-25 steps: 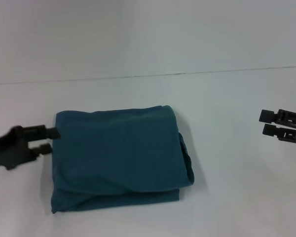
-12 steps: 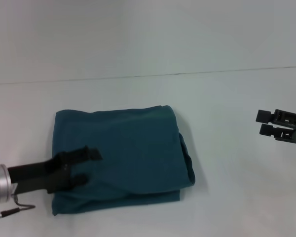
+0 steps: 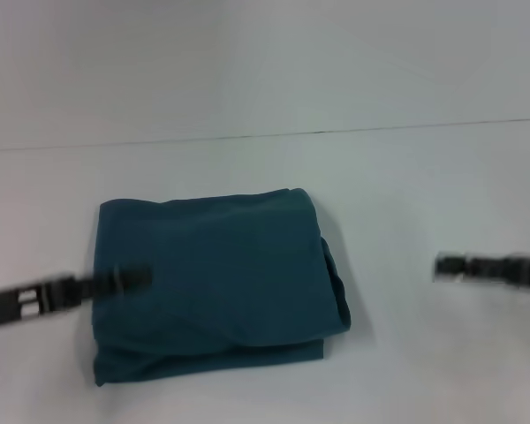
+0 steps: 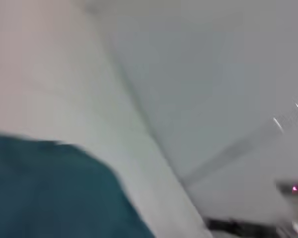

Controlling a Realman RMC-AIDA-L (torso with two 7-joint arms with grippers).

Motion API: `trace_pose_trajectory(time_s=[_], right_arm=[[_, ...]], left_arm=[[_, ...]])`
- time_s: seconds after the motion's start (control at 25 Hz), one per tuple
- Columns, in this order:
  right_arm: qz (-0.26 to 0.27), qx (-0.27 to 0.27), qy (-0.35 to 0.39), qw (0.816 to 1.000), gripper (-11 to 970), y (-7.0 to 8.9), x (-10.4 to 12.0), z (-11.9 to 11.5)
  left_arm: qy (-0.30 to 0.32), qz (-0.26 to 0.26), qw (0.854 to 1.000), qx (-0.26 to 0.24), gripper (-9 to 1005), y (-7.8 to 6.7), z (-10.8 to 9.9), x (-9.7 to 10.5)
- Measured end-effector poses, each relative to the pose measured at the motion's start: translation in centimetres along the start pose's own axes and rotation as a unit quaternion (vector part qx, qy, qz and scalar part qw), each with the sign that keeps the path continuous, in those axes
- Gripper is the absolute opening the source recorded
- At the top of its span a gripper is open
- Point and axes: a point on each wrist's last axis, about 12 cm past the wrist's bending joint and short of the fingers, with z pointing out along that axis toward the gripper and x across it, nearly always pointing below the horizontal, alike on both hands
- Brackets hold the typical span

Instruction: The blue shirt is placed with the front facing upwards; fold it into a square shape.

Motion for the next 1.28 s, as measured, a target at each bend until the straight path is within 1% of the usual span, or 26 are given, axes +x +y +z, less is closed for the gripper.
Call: trace_pose_trajectory(time_s=[0.08,0.16,0.28,0.4,0.52,0.72,0.76,0.84,1.04,1.16,1.28], right_arm=[[-0.070,-0.008,0.032,0.997,855,0.4,0.7,1.2],[-0.108,-0.023,0.055,0.992,855,0.9,1.4,2.4],[-0.123,-0.051,0.080,0.988,855,1.9,2.0,3.9],[-0.121,-0.076,0.101,0.985,855,2.6,2.4,5.3],[-0.107,-0.093,0.105,0.984,855,3.1,3.1,6.5],[-0.087,-0.113,0.104,0.984,855,3.6,4.2,8.0],[-0.082,-0.115,0.103,0.985,855,3.6,4.3,8.2],[-0.074,-0.115,0.101,0.985,855,3.6,4.3,8.6],[-0.058,-0.108,0.102,0.987,855,3.5,4.0,9.7],[-0.048,-0.111,0.103,0.987,855,3.6,3.7,10.6],[-0.041,-0.112,0.102,0.988,855,3.7,3.7,11.1]], left_arm=[[0.015,0.065,0.997,0.031,936,-0.6,-0.6,1.0],[0.017,0.092,0.995,0.046,936,-0.9,-1.0,1.8],[0.016,0.110,0.992,0.057,936,-1.1,-1.3,2.9],[0.027,0.120,0.991,0.061,936,-1.1,-1.1,3.9],[0.036,0.119,0.990,0.063,936,-1.1,-0.9,4.3],[0.090,0.107,0.987,0.075,936,-1.3,0.4,5.2],[0.090,0.107,0.987,0.075,936,-1.3,0.4,5.2],[0.116,0.113,0.984,0.072,936,-1.2,1.0,5.7],[0.111,0.137,0.983,0.057,936,-0.7,1.8,5.9],[0.098,0.137,0.985,0.034,936,-0.1,2.3,5.6],[0.081,0.132,0.988,0.020,936,0.3,2.2,5.2]])
